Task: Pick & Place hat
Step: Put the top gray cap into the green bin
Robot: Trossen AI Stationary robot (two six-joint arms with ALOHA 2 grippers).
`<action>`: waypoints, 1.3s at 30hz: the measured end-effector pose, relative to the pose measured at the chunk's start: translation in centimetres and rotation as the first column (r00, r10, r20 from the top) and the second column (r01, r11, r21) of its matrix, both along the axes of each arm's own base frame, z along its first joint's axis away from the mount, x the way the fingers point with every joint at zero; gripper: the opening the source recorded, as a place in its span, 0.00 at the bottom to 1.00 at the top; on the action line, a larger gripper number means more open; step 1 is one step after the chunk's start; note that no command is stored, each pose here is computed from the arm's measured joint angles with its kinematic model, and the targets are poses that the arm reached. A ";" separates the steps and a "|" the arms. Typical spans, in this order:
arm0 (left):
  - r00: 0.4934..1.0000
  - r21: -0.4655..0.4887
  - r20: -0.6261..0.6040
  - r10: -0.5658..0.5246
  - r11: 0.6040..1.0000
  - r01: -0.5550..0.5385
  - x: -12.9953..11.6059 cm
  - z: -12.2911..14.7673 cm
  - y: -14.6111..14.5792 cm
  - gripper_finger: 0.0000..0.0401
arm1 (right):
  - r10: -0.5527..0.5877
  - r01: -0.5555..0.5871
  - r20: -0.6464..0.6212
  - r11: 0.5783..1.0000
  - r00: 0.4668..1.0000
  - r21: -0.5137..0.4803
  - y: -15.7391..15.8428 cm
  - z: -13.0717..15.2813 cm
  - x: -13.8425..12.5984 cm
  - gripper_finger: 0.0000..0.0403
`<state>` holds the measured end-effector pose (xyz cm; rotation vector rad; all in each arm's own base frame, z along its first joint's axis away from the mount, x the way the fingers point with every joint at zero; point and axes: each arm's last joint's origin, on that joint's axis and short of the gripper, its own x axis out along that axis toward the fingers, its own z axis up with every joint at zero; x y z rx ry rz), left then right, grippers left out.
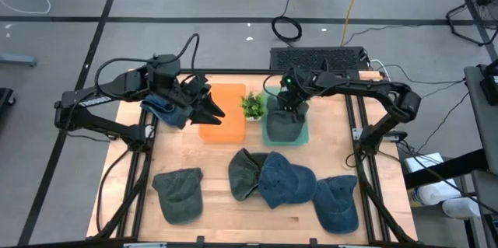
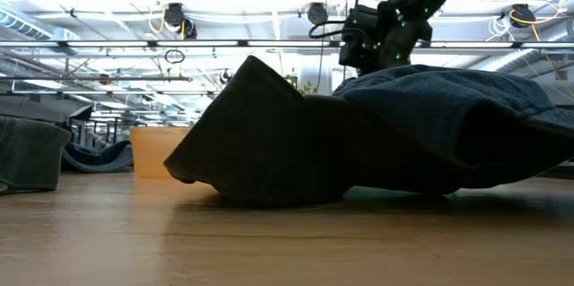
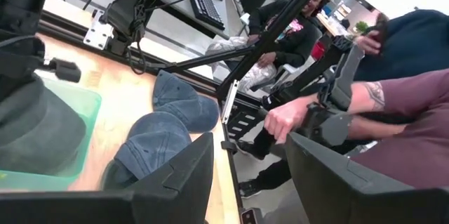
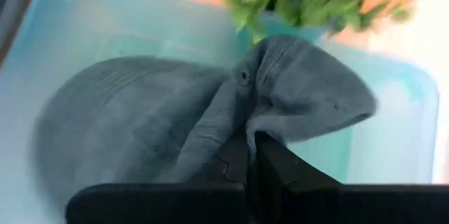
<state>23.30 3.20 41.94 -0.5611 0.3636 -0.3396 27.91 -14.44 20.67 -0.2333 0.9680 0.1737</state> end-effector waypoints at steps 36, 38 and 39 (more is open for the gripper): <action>1.000 -0.075 -0.025 -0.010 0.997 0.008 0.0 0.1 -0.2 0.47 | -0.193 0.196 0.064 0.979 0.979 -0.047 1.2 0.7 0.1 0.56; 0.999 -0.079 -0.025 -0.023 0.997 0.021 0.0 0.1 -0.2 0.47 | -0.190 0.193 0.072 0.980 0.979 -0.050 1.5 1.1 0.0 0.58; 0.999 -0.080 -0.025 -0.023 0.997 0.021 0.0 0.1 -0.2 0.46 | -0.189 0.193 0.078 0.980 0.979 -0.050 1.5 1.2 0.0 0.59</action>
